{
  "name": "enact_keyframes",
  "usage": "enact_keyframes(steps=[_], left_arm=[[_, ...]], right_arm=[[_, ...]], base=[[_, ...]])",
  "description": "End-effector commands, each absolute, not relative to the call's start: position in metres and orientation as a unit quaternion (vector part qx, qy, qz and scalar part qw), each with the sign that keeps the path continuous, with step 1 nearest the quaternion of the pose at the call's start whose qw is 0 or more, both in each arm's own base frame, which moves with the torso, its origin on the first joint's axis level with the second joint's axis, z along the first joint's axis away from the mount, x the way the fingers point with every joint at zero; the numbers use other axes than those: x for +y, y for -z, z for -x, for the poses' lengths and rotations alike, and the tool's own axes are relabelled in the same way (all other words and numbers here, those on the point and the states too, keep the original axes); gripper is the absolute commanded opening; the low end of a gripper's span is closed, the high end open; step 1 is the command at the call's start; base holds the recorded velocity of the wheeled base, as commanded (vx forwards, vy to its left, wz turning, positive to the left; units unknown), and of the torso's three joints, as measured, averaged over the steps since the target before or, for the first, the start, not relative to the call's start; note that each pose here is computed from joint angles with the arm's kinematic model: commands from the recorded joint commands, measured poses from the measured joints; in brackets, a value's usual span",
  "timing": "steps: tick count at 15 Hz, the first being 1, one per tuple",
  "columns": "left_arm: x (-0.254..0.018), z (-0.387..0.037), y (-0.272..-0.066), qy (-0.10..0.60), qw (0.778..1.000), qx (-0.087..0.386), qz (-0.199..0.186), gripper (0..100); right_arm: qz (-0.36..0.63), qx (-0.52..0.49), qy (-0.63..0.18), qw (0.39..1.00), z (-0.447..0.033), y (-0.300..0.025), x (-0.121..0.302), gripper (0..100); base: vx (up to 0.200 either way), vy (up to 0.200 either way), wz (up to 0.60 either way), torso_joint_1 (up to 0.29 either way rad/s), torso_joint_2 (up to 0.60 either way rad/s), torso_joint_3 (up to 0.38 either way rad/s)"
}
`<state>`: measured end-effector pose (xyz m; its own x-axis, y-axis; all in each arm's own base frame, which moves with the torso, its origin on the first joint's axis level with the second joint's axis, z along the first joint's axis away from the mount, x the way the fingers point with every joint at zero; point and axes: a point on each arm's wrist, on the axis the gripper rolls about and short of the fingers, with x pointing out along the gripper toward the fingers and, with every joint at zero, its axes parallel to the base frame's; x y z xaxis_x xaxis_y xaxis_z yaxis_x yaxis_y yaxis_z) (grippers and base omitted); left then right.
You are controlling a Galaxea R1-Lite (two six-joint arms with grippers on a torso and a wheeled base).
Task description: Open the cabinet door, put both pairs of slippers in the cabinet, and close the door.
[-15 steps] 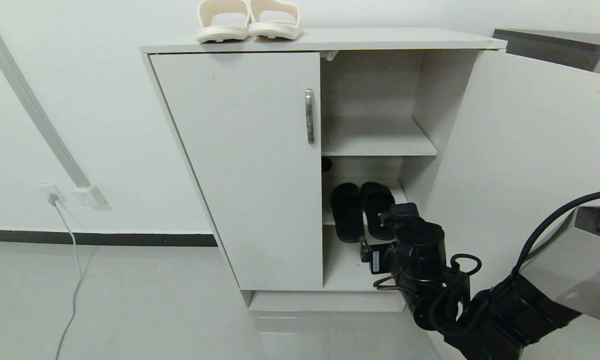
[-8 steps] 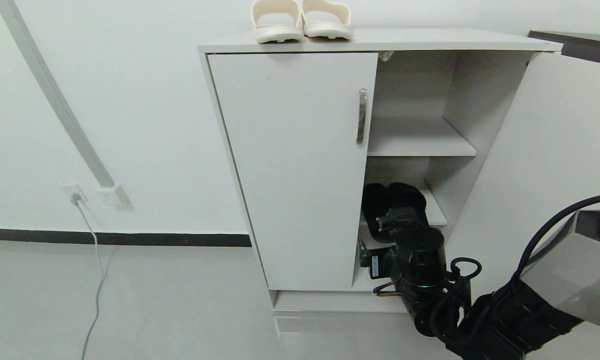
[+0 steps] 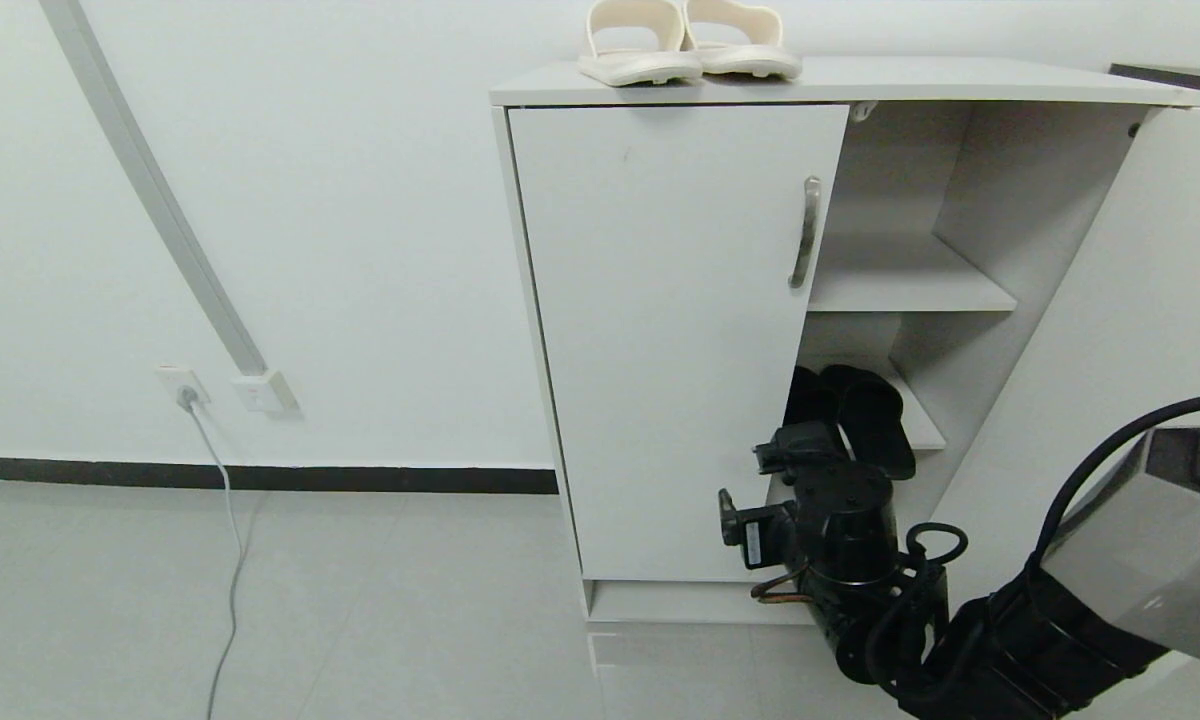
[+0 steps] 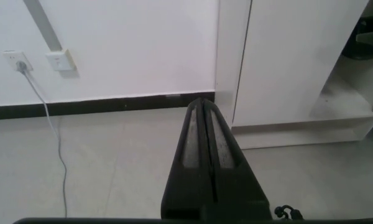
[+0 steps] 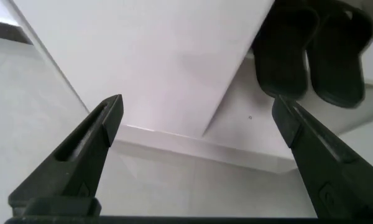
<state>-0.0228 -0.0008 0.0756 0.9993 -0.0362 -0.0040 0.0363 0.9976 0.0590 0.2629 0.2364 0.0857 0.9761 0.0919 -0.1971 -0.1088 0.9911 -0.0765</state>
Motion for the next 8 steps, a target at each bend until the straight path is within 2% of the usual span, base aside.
enact_keyframes(steps=[1,8], left_arm=[[-0.0008,0.0228,-0.0755,0.018,0.999,0.002,-0.029,0],[-0.0008,0.0228,-0.0755,0.018,0.999,0.002,-0.029,0]], right_arm=[[0.045,0.098,-0.052,0.993,-0.2620,-0.0846,0.2371,100],[0.044,0.099,-0.055,0.993,-0.2633,-0.0843,0.2356,100]], base=[[0.000,0.000,0.00,0.000,0.00,0.000],[0.000,0.000,0.00,0.000,0.00,0.000]])
